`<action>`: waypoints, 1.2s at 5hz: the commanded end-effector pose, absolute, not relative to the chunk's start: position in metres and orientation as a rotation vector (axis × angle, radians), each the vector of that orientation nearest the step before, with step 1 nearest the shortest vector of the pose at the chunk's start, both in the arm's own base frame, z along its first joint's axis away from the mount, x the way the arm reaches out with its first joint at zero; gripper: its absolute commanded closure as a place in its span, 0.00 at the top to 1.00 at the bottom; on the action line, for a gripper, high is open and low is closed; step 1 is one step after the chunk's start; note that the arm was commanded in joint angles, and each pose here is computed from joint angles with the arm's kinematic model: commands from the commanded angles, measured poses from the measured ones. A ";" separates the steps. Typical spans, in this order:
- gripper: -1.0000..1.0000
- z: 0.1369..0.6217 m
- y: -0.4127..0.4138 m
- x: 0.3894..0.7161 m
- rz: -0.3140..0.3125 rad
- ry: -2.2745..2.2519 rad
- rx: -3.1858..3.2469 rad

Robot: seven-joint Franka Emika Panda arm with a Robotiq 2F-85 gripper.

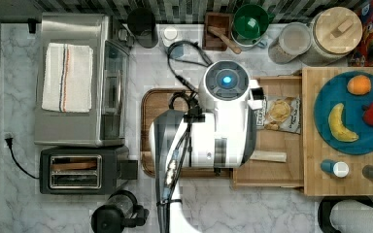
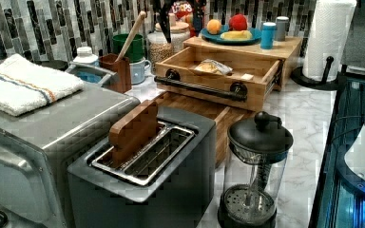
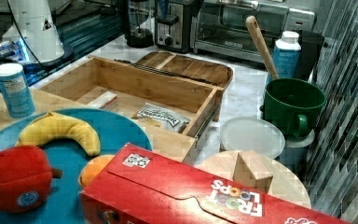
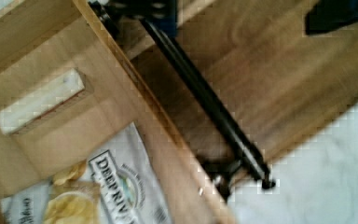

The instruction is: Close the drawer.

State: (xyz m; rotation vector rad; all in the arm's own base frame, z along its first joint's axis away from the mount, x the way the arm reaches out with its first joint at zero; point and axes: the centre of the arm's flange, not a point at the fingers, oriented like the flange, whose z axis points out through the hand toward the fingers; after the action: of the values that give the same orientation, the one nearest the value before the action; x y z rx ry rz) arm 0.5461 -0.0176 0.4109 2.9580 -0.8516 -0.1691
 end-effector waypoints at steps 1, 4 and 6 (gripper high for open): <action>0.00 0.402 0.061 0.531 -0.156 -0.447 3.050; 0.00 0.318 0.041 0.517 -0.143 -0.149 3.061; 0.00 0.292 0.025 0.510 -0.070 0.078 3.063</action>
State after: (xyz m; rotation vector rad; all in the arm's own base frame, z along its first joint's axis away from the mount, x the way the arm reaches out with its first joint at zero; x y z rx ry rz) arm 0.5242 0.0455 0.3045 3.0796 -0.0573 0.0081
